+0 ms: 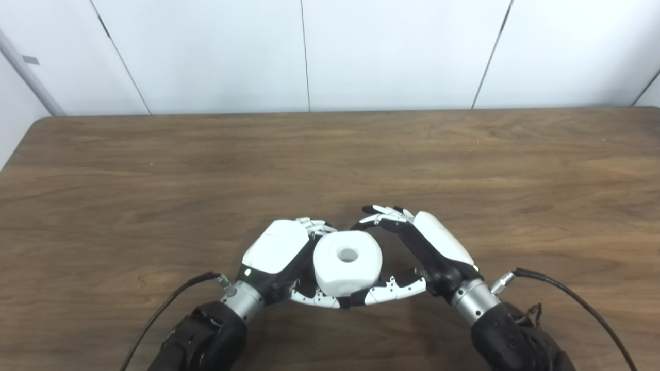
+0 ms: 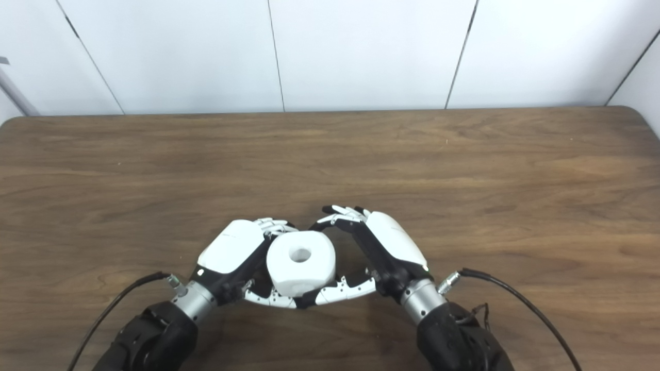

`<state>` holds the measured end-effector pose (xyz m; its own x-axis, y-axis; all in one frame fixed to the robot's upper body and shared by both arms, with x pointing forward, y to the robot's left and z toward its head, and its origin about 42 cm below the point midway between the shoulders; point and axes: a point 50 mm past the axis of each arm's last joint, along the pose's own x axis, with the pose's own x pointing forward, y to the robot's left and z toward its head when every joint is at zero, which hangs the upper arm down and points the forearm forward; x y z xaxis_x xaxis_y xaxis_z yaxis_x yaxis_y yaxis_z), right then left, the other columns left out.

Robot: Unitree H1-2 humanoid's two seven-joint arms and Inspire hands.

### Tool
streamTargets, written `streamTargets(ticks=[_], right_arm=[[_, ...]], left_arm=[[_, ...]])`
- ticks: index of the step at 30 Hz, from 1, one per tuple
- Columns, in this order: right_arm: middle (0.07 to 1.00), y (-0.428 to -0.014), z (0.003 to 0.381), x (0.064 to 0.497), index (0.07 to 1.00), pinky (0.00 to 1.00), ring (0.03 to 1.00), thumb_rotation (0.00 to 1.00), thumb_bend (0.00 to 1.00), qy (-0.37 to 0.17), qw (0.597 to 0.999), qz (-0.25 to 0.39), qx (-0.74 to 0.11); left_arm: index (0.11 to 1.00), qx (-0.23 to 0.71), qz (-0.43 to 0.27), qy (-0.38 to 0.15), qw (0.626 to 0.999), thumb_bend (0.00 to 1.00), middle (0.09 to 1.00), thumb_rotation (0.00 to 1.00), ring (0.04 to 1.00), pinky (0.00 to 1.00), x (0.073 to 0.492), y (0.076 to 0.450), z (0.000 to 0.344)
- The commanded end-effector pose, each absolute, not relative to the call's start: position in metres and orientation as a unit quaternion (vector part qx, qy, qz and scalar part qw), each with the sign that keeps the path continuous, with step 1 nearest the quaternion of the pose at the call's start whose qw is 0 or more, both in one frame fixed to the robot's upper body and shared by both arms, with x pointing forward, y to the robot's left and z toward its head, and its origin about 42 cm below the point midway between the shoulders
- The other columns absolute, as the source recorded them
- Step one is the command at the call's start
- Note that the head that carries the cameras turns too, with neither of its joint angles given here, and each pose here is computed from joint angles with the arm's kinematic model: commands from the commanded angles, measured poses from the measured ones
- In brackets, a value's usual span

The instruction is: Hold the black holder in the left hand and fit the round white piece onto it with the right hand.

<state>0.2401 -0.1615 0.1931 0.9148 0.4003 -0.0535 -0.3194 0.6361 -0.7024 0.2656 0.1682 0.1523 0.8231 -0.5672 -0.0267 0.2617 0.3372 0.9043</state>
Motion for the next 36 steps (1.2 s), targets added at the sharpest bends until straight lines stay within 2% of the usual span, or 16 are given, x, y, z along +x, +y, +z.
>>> streamTargets(ticks=[1,11,17,28,36], right_arm=[[0.917,-0.163,0.213,0.24,0.745,1.0,0.955,0.39,1.0,-0.089,0.905,0.183,-0.373],[0.932,-0.18,0.221,0.237,0.807,1.0,0.963,0.44,1.0,-0.087,0.905,0.167,-0.382],[0.939,-0.201,0.23,0.238,0.822,0.99,0.967,0.46,1.0,-0.068,0.908,0.155,-0.384],[0.942,-0.225,0.237,0.24,0.812,0.84,0.948,0.42,1.0,-0.058,0.906,0.152,-0.39],[0.923,-0.231,0.228,0.237,0.814,0.81,0.942,0.58,0.99,-0.048,0.913,0.135,-0.381]], left_arm=[[0.483,0.527,-0.277,-0.137,0.791,0.52,0.763,0.05,0.831,0.86,0.266,0.17,0.147],[0.483,0.527,-0.278,-0.137,0.791,0.52,0.763,0.05,0.831,0.86,0.266,0.172,0.148],[0.483,0.526,-0.277,-0.137,0.793,0.52,0.76,0.05,0.828,0.86,0.268,0.173,0.148],[0.483,0.526,-0.272,-0.135,0.794,0.52,0.759,0.05,0.827,0.86,0.268,0.178,0.149],[0.483,0.529,-0.266,-0.132,0.795,0.52,0.754,0.05,0.819,0.86,0.269,0.181,0.15]])
